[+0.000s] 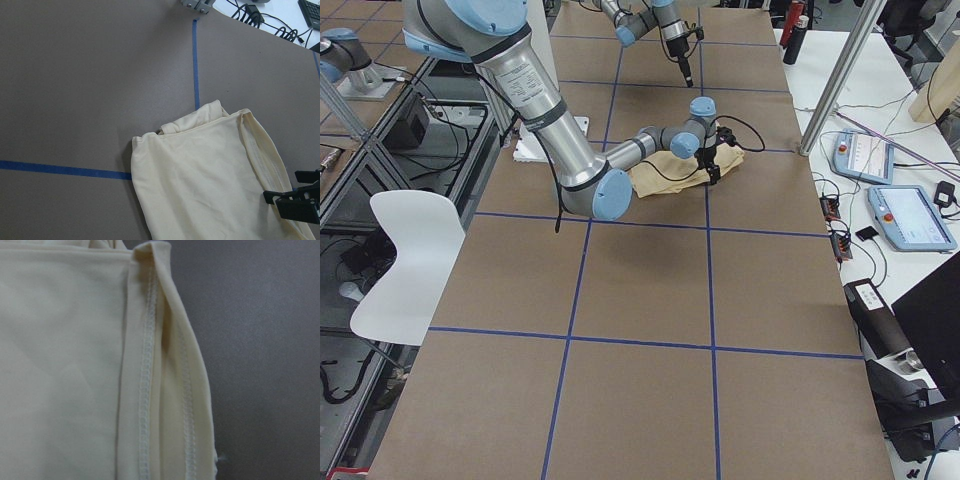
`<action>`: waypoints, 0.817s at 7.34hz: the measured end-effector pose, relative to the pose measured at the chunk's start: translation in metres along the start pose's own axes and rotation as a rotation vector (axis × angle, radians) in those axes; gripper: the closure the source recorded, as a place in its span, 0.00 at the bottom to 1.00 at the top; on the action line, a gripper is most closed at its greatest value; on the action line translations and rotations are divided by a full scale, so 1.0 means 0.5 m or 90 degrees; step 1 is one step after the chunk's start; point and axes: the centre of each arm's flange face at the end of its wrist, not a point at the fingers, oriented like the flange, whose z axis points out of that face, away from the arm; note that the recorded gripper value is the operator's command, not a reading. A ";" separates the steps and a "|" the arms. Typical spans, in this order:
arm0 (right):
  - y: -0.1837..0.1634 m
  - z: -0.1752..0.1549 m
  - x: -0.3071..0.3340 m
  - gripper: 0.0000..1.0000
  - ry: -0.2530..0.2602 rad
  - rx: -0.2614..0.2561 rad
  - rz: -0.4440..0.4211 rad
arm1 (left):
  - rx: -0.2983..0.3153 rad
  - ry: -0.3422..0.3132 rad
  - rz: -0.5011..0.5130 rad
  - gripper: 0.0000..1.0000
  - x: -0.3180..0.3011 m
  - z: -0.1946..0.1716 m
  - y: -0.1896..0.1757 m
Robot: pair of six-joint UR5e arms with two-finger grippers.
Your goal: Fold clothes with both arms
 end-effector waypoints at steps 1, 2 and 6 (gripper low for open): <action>-0.003 -0.002 -0.004 0.01 -0.001 0.001 0.000 | 0.001 0.002 0.000 0.00 0.002 -0.004 0.000; -0.003 -0.001 -0.004 0.01 -0.001 0.001 -0.001 | 0.001 0.006 0.001 0.00 0.005 -0.008 0.000; 0.001 0.014 0.005 0.01 0.005 -0.008 0.000 | 0.002 0.018 0.003 0.00 0.018 -0.023 0.001</action>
